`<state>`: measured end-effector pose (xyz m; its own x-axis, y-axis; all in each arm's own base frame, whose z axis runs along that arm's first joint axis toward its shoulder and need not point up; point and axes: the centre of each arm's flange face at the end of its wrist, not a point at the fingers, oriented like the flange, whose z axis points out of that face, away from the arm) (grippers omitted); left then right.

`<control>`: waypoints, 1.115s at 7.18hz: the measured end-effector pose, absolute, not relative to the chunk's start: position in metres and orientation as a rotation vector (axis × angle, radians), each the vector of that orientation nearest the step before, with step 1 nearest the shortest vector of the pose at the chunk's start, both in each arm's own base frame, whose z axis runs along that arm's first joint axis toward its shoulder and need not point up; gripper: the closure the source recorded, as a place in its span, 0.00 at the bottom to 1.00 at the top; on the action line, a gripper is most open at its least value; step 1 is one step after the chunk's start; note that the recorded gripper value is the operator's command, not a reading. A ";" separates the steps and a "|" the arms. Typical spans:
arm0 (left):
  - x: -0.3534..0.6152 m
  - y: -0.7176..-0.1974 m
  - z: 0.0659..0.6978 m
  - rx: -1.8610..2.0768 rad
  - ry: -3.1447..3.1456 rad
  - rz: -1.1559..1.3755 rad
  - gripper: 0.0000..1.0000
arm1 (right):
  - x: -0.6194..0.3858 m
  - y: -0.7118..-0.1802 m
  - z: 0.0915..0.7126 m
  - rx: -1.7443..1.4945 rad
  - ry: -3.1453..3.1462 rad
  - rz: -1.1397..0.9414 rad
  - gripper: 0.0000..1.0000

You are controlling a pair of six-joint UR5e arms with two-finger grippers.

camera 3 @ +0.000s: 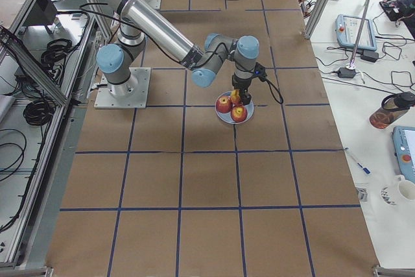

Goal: Transfer apple from basket to plate
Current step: 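Lower the apple onto the plate and open the right gripper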

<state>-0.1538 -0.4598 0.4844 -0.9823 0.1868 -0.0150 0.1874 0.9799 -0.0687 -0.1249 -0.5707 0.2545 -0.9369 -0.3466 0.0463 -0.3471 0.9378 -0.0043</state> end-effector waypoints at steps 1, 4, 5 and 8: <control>-0.154 -0.460 0.484 0.295 3.117 -0.109 0.01 | -0.125 -0.571 0.255 0.545 -3.046 0.020 0.00; -0.154 -0.460 0.485 0.295 3.117 -0.111 0.01 | -0.127 -0.571 0.270 0.537 -3.023 0.040 0.00; -0.154 -0.460 0.485 0.295 3.117 -0.110 0.01 | -0.125 -0.569 0.281 0.534 -3.012 0.061 0.00; -0.154 -0.460 0.485 0.294 3.117 -0.111 0.01 | -0.105 -0.556 0.341 0.518 -3.009 0.119 0.00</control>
<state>-0.1536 -0.4597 0.4848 -0.9824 0.1863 -0.0152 0.1870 0.9799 -0.0697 -0.1051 -0.5561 0.3410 -0.9389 -0.3300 0.0979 -0.3367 0.9396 -0.0618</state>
